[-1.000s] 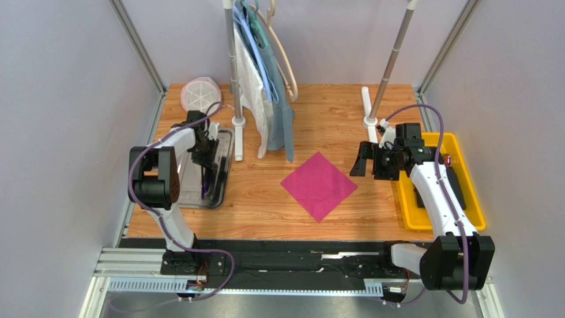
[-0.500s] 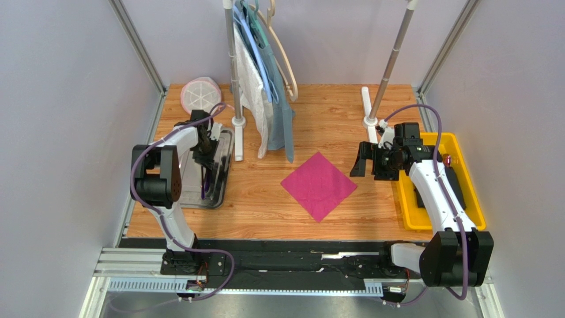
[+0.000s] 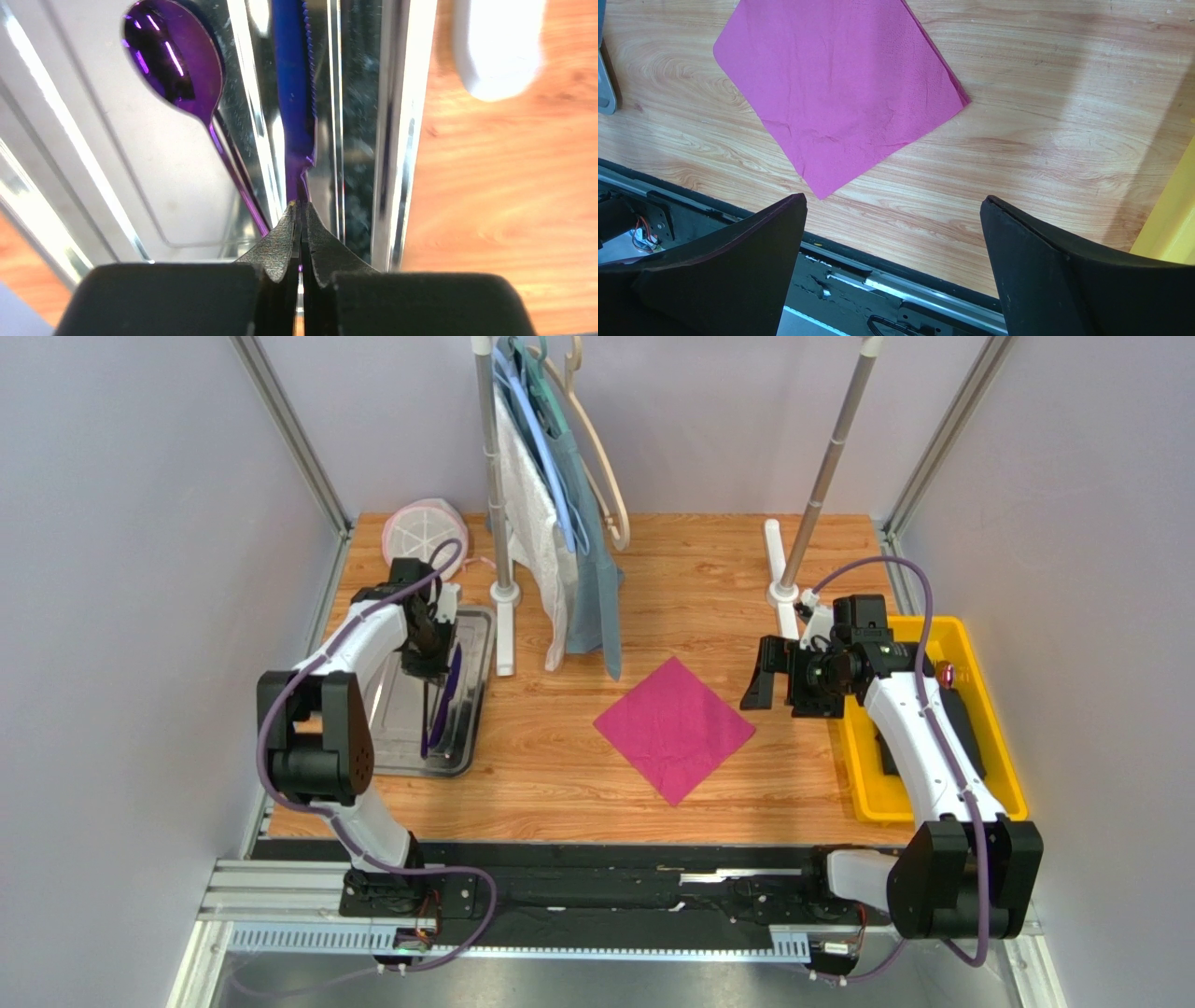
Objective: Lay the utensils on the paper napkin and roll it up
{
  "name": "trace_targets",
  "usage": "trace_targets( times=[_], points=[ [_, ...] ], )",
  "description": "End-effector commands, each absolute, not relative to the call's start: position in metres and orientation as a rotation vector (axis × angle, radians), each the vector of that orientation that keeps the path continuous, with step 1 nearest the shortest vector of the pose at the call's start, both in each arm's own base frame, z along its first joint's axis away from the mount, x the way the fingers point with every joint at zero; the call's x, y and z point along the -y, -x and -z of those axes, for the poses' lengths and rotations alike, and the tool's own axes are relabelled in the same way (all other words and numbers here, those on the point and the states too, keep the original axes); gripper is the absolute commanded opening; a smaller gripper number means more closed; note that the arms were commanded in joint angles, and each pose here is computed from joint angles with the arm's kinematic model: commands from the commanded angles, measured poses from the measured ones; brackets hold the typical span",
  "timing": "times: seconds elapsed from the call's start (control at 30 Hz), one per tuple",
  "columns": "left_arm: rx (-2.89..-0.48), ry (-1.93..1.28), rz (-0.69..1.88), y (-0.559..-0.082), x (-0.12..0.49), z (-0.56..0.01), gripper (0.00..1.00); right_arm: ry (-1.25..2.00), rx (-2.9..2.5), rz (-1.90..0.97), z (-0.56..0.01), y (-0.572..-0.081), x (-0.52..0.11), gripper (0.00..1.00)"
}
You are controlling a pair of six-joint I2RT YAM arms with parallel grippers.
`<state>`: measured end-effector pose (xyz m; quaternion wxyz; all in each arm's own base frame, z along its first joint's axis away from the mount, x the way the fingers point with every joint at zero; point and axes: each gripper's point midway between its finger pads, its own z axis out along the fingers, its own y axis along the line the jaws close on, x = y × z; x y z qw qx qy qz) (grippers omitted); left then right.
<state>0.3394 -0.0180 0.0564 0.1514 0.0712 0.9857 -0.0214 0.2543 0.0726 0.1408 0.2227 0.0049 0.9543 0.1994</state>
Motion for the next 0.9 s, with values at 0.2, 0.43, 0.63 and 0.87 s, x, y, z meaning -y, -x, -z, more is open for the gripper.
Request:
trace_targets(
  times=[0.2,0.43,0.63,0.87],
  points=[
    [-2.793,-0.232,0.101,-0.334,0.023,-0.086,0.13,0.020,-2.561,-0.542,-0.158,-0.270,-0.073,1.00],
    [-2.795,-0.234,0.099,-0.350,0.024,-0.071,0.54,0.018,-2.568,-0.543,-0.155,-0.268,-0.073,1.00],
    [-2.829,-0.221,0.082,-0.360,0.022,-0.048,0.47,0.015,-2.572,-0.537,-0.154,-0.269,-0.072,1.00],
    [-2.841,-0.214,0.033,-0.371,0.017,-0.034,0.45,0.013,-2.580,-0.538,-0.152,-0.269,-0.072,1.00]
  ],
)
